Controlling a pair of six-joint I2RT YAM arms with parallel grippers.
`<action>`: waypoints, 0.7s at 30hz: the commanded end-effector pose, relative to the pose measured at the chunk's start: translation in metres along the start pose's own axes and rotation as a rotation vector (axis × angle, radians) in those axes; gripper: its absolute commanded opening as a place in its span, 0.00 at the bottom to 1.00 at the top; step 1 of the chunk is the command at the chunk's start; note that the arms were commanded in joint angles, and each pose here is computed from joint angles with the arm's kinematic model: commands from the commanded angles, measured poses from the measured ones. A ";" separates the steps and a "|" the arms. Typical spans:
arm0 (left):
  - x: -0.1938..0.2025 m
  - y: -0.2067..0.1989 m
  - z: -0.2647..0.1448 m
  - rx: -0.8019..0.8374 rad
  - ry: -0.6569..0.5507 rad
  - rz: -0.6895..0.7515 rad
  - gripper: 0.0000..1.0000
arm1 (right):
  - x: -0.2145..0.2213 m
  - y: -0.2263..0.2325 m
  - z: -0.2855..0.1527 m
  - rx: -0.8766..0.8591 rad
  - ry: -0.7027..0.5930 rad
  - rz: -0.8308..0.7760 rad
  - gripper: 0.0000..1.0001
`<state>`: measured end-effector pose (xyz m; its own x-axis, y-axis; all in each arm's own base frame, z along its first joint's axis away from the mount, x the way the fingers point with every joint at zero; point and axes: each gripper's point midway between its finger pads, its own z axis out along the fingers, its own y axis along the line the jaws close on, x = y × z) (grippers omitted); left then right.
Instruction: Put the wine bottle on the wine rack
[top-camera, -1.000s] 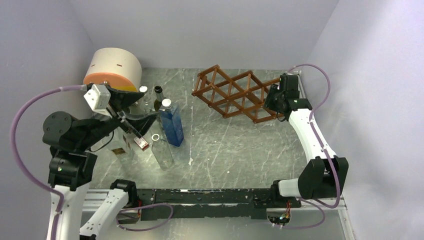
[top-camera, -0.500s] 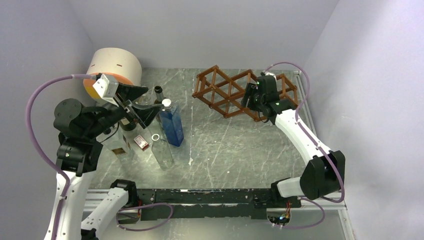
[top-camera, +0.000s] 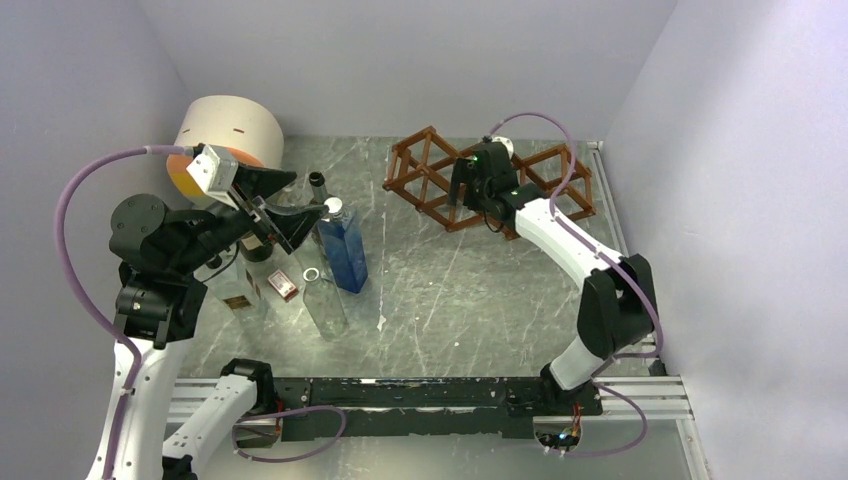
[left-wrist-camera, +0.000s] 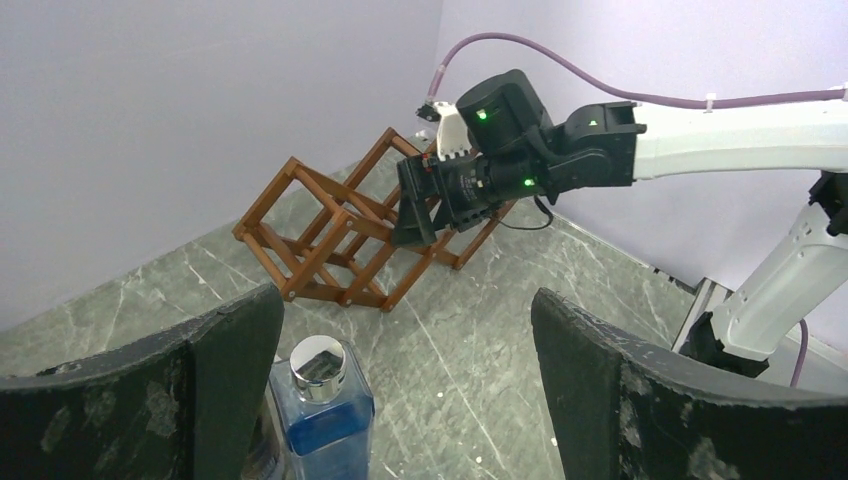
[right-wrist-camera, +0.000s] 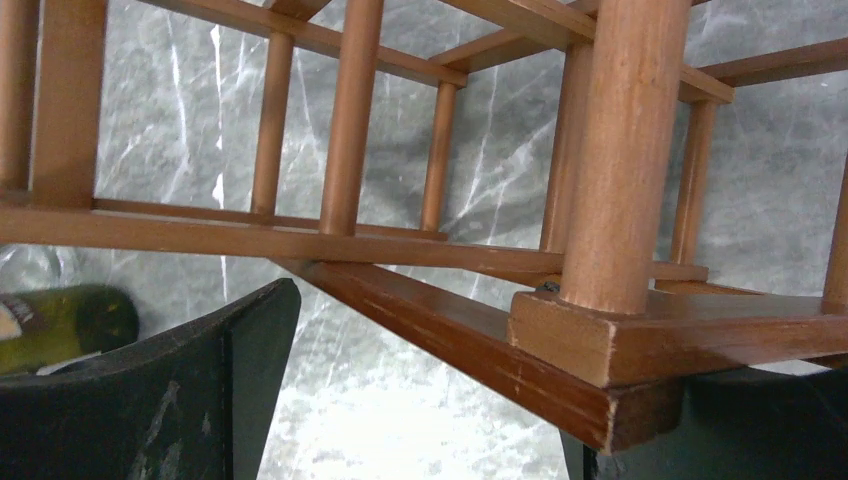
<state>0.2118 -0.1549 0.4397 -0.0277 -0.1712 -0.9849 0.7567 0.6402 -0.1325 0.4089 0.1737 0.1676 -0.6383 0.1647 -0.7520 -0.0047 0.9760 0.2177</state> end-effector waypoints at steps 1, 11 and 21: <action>-0.014 0.002 -0.003 -0.020 -0.029 0.042 0.98 | -0.030 0.014 0.015 -0.005 -0.101 0.043 0.89; -0.013 0.001 -0.004 -0.023 -0.026 0.044 0.98 | -0.033 0.038 0.015 -0.064 -0.116 0.048 0.80; -0.007 0.011 -0.003 -0.070 -0.021 0.029 0.97 | -0.012 0.115 -0.092 -0.512 -0.136 -0.122 0.82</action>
<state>0.2155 -0.1507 0.4407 -0.0127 -0.1652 -0.9862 0.7362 0.6658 -0.1210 0.3834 0.2379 0.2133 -0.5768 0.1546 -0.8021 -0.2161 0.9181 0.3323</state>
